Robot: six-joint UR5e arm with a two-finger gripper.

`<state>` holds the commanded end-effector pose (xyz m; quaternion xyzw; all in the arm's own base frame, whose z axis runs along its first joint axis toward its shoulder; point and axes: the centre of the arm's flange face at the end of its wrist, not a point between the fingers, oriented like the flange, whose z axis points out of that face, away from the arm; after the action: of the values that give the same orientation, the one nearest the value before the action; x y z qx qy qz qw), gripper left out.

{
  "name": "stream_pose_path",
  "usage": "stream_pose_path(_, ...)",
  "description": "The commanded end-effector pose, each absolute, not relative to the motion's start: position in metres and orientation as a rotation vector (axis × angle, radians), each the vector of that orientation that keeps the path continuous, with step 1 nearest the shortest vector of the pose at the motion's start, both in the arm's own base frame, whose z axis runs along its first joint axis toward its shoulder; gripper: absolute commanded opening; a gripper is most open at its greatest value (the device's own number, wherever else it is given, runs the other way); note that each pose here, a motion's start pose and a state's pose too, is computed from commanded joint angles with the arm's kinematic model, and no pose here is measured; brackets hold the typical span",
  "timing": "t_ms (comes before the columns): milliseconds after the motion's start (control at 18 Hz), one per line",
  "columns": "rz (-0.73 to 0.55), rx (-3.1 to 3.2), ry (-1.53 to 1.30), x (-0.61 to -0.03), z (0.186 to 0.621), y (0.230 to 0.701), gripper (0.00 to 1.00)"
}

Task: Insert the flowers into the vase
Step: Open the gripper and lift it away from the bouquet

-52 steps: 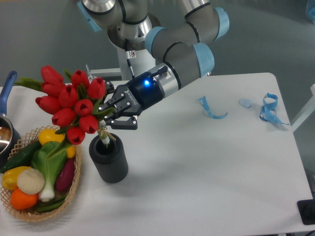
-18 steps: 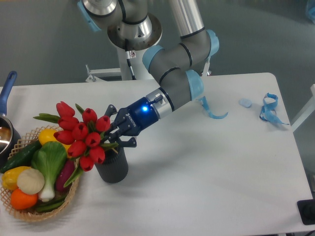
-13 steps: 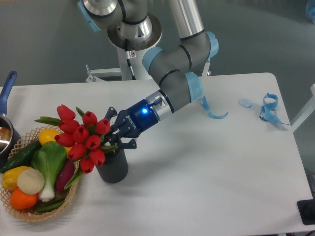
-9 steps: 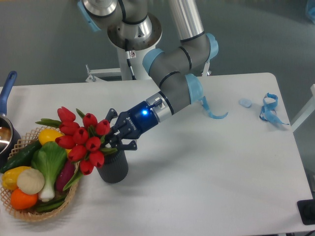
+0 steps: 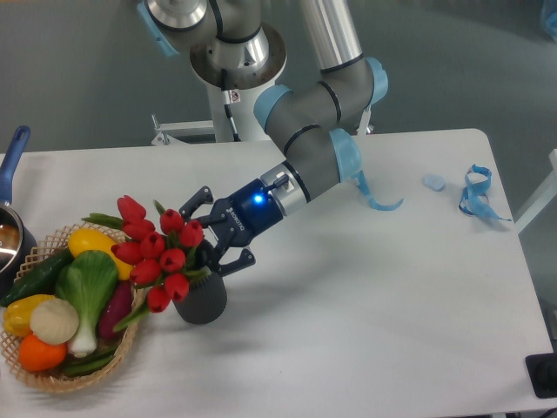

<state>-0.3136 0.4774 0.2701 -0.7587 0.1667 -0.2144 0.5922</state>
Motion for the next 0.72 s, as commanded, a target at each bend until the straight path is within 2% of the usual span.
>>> stream_pose_path(389, -0.281, -1.892, 0.469, -0.328, 0.323, 0.451, 1.00)
stream_pose_path(722, 0.102, -2.091, 0.438, -0.383, 0.402, 0.381, 1.00)
